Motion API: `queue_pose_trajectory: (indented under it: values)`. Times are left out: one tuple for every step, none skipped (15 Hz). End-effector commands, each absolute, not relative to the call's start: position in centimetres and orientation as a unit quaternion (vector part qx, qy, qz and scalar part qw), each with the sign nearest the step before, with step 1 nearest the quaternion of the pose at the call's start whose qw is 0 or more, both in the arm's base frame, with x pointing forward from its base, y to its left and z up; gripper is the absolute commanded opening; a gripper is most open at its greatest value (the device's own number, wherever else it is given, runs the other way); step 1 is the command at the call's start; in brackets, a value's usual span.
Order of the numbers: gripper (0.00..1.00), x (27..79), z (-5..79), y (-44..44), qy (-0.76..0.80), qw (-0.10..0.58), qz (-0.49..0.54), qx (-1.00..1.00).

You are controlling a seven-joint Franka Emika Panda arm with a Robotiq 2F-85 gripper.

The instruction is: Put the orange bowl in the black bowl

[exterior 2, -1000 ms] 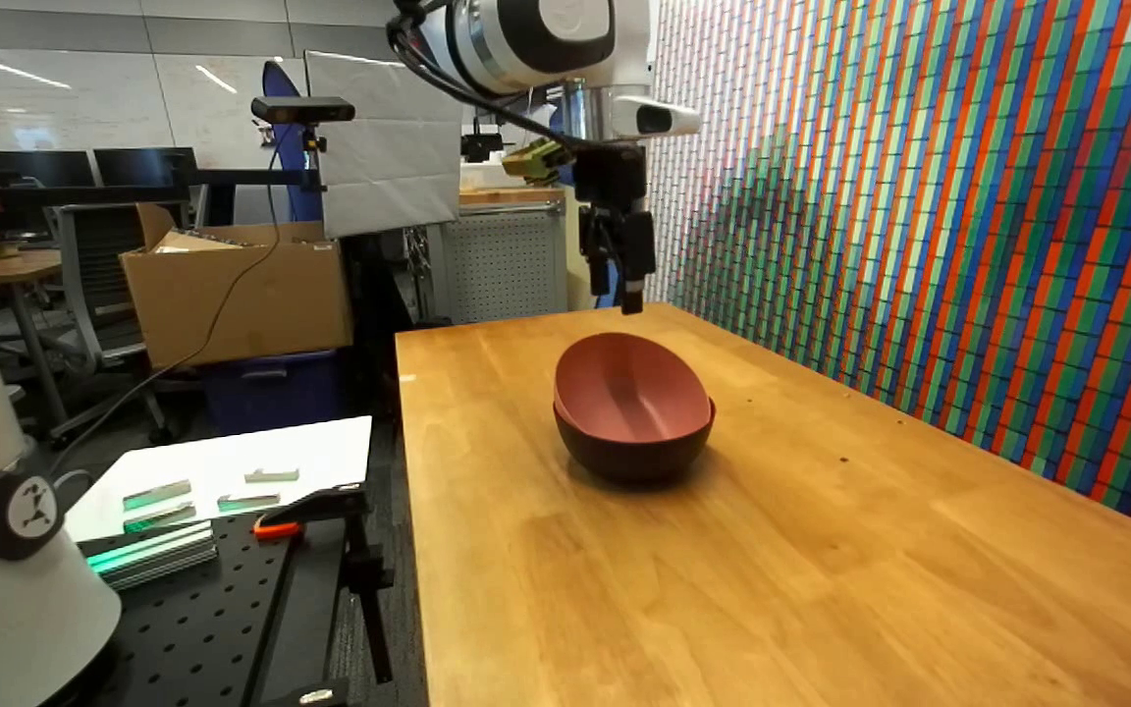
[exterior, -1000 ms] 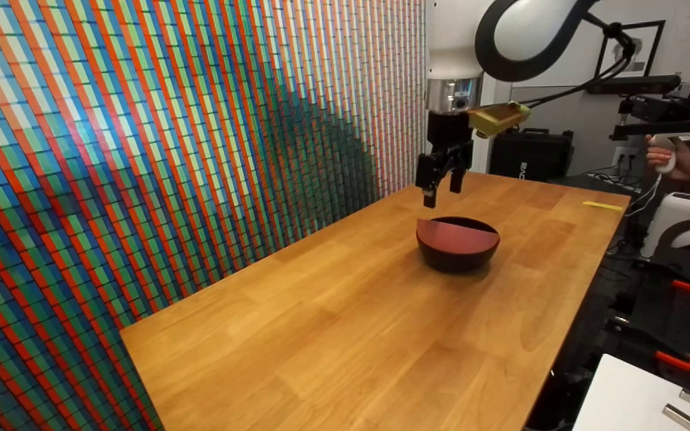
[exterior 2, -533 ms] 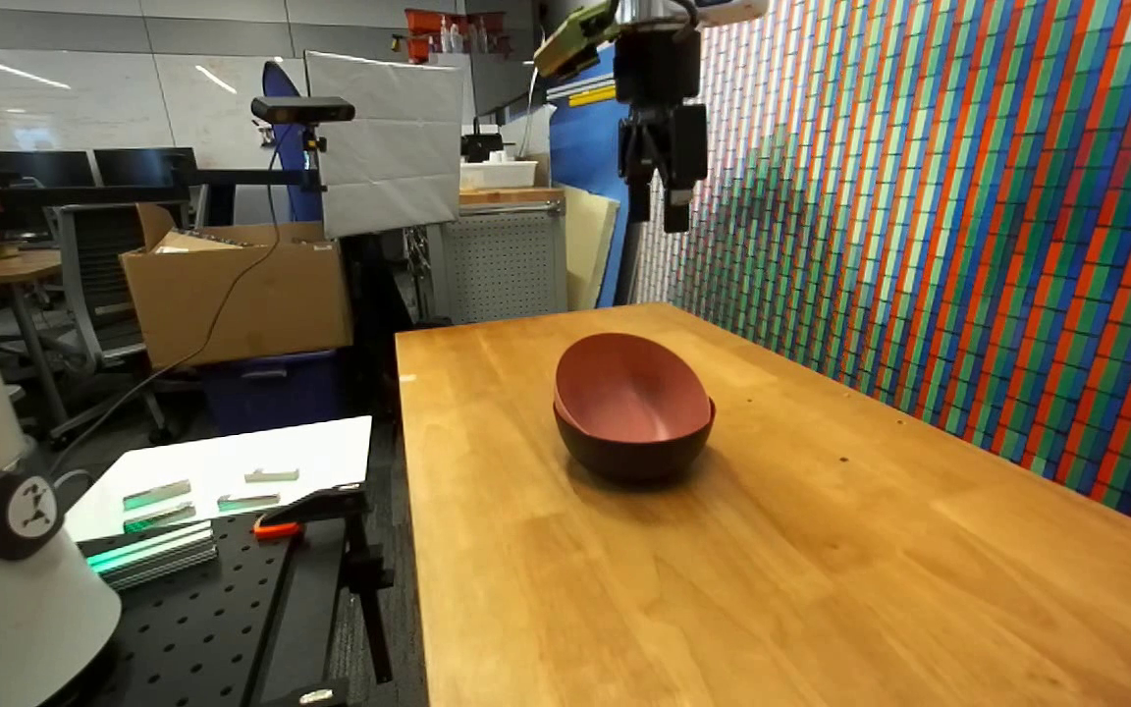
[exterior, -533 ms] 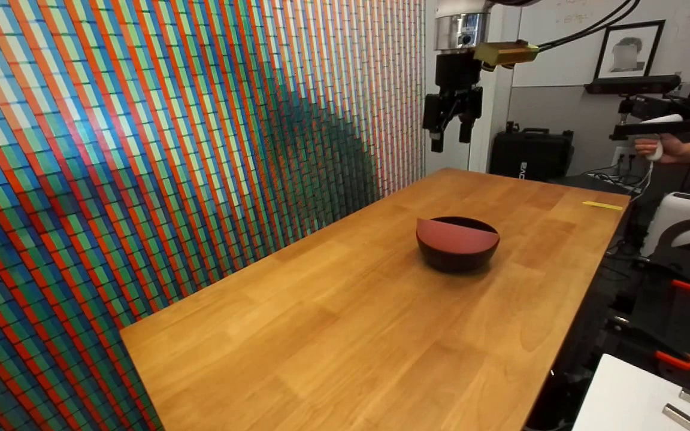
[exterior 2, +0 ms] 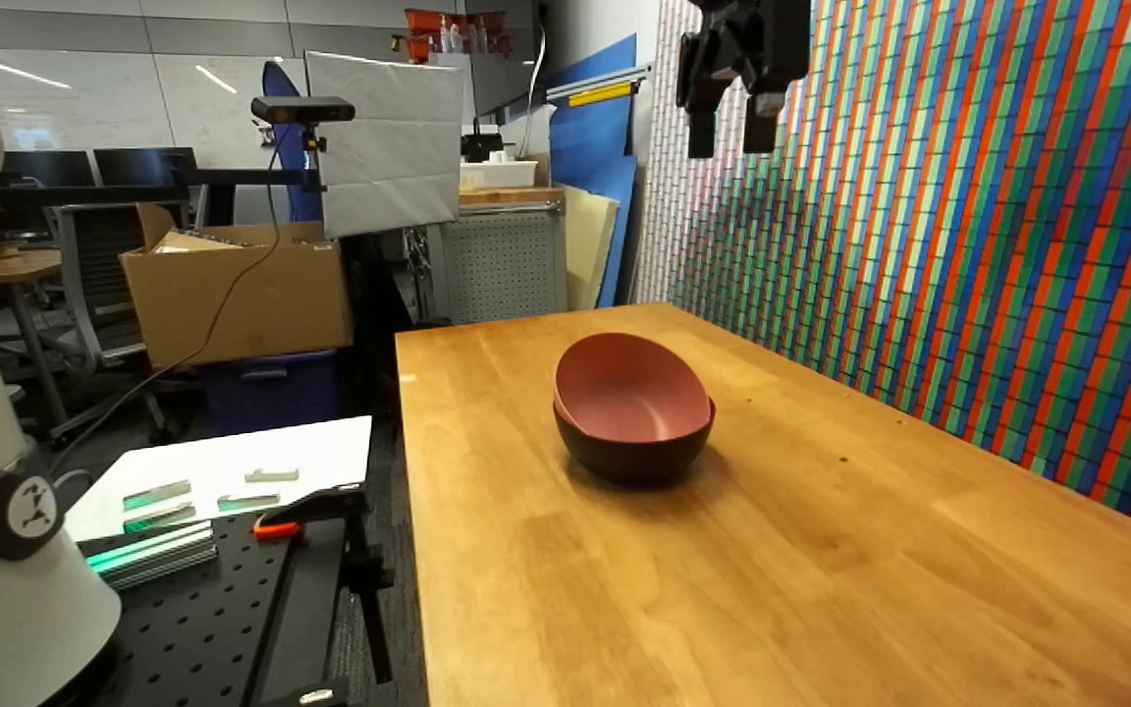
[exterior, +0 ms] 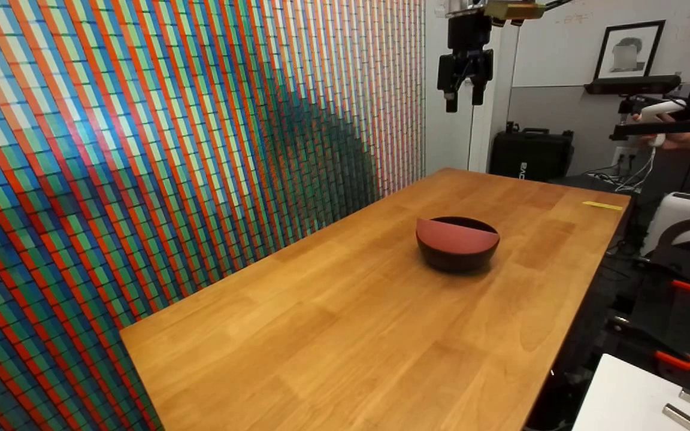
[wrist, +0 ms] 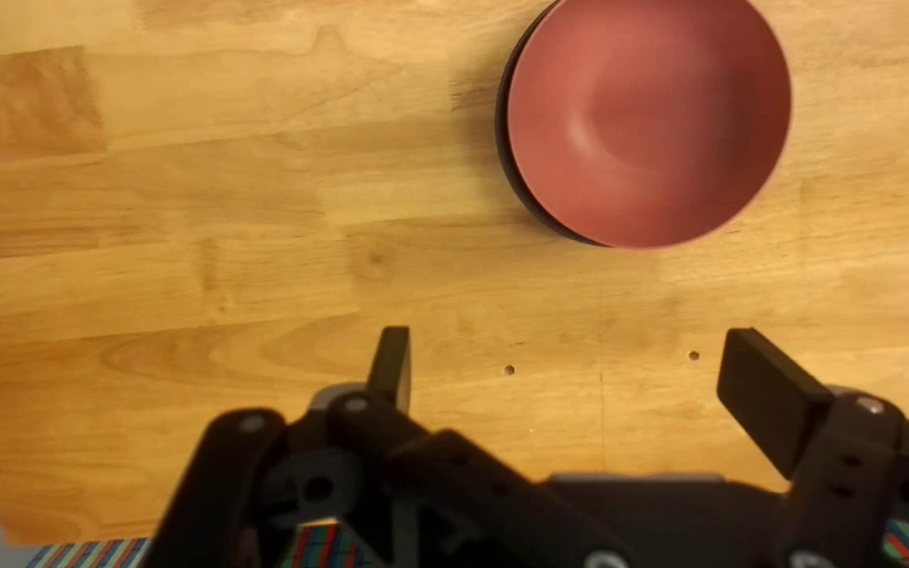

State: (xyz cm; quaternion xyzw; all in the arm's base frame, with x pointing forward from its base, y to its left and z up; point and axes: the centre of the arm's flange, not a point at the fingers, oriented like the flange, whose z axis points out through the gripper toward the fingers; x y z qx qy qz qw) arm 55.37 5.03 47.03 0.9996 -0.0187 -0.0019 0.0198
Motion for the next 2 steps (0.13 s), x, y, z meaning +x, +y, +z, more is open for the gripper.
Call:
queue_pose_trajectory:
  values:
    - [1.0,55.49,47.42,4.7,-0.02,0.02,0.0,1.0]
    - [1.0,55.44,47.24,4.67,-0.02,0.02,-0.002,1.0]
